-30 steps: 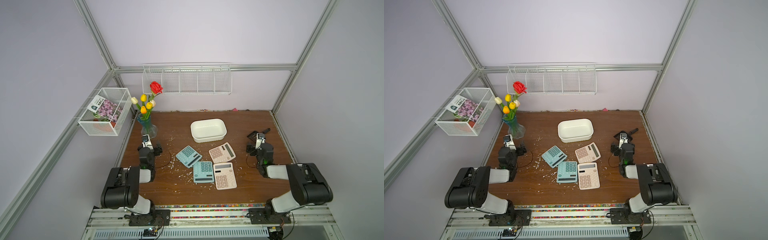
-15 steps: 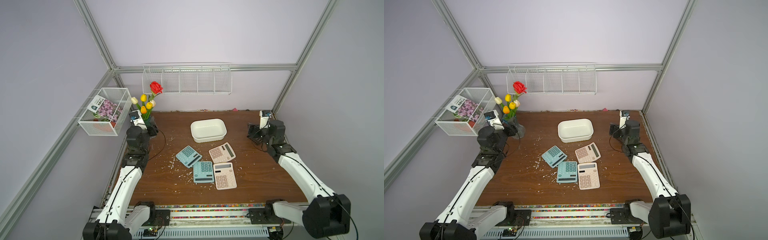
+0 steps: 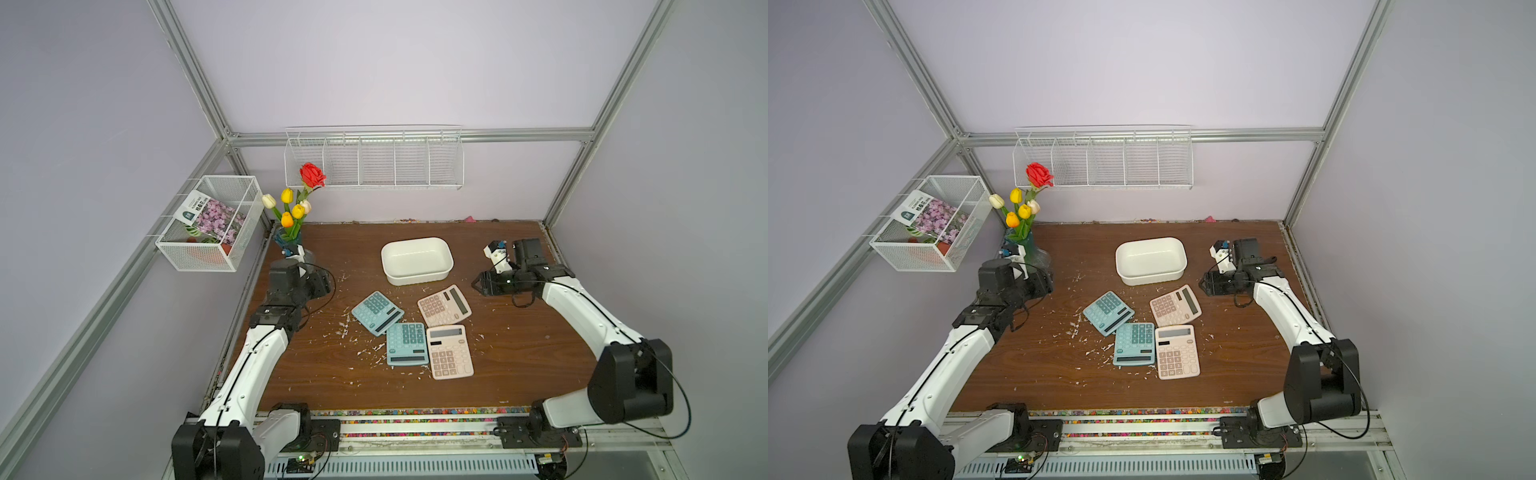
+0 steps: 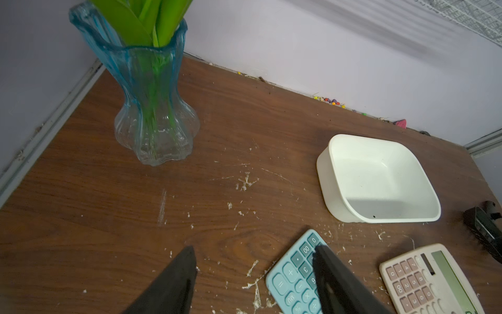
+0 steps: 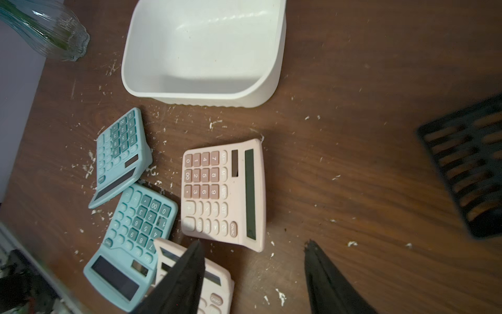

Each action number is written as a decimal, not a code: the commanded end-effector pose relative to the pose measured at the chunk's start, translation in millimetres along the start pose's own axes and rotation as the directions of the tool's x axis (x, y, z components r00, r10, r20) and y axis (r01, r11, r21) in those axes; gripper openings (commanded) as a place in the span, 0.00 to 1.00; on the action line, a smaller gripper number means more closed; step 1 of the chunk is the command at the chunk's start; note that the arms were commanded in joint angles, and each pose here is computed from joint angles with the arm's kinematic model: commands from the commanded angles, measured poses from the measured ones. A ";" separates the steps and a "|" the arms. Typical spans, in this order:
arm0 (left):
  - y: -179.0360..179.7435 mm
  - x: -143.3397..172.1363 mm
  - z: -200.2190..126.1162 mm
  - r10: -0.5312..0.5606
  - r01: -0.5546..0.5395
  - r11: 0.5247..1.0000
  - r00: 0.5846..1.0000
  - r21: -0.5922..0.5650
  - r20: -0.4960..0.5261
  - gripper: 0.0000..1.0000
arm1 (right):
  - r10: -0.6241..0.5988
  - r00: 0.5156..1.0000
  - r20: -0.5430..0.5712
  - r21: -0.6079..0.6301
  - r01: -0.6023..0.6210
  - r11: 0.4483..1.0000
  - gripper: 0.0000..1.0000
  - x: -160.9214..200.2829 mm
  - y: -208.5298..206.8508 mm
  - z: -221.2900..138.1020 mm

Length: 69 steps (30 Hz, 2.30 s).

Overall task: Put the calculator in the storage box
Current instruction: Pick up the calculator at the center of the board.

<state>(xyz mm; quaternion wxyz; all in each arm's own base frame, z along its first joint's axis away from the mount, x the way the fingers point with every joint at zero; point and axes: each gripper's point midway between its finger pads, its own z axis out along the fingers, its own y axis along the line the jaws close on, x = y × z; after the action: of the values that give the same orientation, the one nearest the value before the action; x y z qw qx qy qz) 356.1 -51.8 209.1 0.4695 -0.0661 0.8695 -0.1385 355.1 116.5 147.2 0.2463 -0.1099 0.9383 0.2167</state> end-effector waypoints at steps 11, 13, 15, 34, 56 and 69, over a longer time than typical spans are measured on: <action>-4.7 14.1 11.6 -0.024 0.026 0.999 0.998 0.040 -0.057 0.69 | 0.034 0.981 -0.190 -0.186 -0.070 0.980 0.49 20.5 13.2 47.4; -4.7 15.3 12.0 -0.023 0.025 0.999 0.998 0.041 -0.061 0.69 | 0.036 0.977 -0.209 -0.180 -0.075 0.981 0.49 24.4 9.7 52.9; -5.2 15.4 12.7 -0.024 0.026 0.999 0.998 0.043 -0.064 0.69 | 0.039 0.975 -0.217 -0.176 -0.078 0.981 0.48 25.9 6.9 57.4; -4.1 18.3 15.1 -0.026 0.029 0.999 0.997 0.039 -0.076 0.66 | 0.068 0.966 -0.249 -0.184 -0.117 0.976 0.42 21.2 -3.8 88.4; -3.9 22.2 19.8 -0.026 0.030 0.999 0.995 0.042 -0.095 0.66 | 0.088 0.955 -0.283 -0.214 -0.153 0.965 0.25 21.7 -2.3 99.1; -4.1 21.0 18.5 -0.024 0.028 0.999 0.996 0.041 -0.091 0.66 | 0.084 0.953 -0.290 -0.195 -0.145 0.970 0.21 21.9 -5.1 97.2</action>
<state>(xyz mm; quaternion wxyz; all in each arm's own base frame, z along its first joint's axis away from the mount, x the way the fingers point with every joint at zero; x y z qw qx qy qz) 360.2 -62.8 183.7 0.4294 -0.0613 0.8863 -0.1623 382.7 153.2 61.2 0.0994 -0.1096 0.9380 0.3135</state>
